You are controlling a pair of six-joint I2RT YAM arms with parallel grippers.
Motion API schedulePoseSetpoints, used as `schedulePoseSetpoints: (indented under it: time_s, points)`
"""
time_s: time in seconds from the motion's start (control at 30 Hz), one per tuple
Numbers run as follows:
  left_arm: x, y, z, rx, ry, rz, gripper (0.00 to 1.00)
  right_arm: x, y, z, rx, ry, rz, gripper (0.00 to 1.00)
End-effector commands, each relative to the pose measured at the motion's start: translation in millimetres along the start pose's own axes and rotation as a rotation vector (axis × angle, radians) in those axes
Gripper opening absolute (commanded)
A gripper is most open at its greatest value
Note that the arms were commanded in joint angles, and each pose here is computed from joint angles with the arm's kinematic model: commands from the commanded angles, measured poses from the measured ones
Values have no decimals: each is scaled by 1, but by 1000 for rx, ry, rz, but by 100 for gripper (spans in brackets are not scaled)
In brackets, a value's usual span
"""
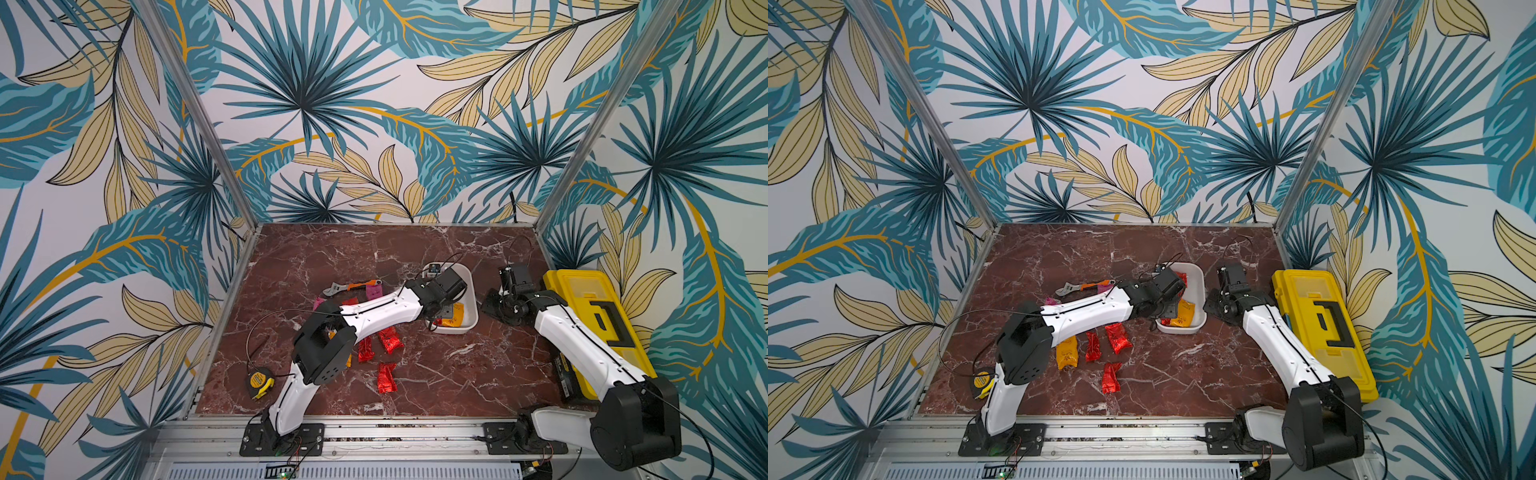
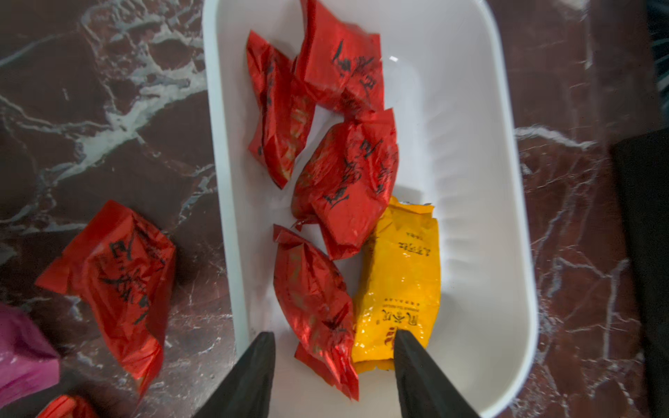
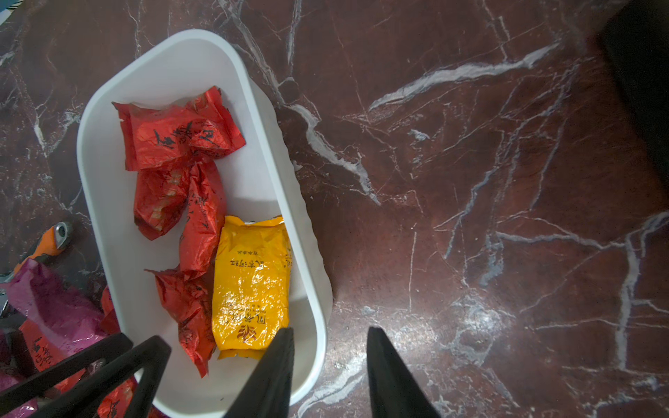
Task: Take the tea bags out of the storage box
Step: Pick up the tea bag from the storage box.
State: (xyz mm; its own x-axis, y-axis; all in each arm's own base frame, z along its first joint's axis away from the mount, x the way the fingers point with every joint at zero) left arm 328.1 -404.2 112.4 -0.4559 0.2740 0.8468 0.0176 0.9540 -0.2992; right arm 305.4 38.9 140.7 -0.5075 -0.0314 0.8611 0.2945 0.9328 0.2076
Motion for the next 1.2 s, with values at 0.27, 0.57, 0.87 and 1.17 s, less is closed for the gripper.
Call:
schedulePoseSetpoints:
  time_s: [0.27, 0.57, 0.87, 1.17]
  points:
    - [-21, -6, -2, 2, -3, -80, 50, -1, -6, 13, -5, 24, -28, 40]
    - [-29, -11, -6, -14, -17, -76, 25, -4, -6, 14, -4, 34, -37, 39]
    - [6, -24, -29, -20, -89, -17, 6, -6, -3, 12, -2, 40, -56, 39]
    - [71, -31, -48, -11, -179, 105, 1, -7, 8, 9, 10, 60, -108, 39]
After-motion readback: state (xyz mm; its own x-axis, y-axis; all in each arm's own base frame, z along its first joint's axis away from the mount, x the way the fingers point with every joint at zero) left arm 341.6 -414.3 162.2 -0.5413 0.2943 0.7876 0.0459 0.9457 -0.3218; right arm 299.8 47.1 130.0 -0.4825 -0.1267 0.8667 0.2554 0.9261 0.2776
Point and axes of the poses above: each gripper's point midway between its finger pads, its own x axis back along the fingers, its own y axis along the line the jaws close on, z = x × y, the point moved 2 cm from there along x, back along the fingers, and after that the axes turned 7 degrees about x, right-handed, at the moved point
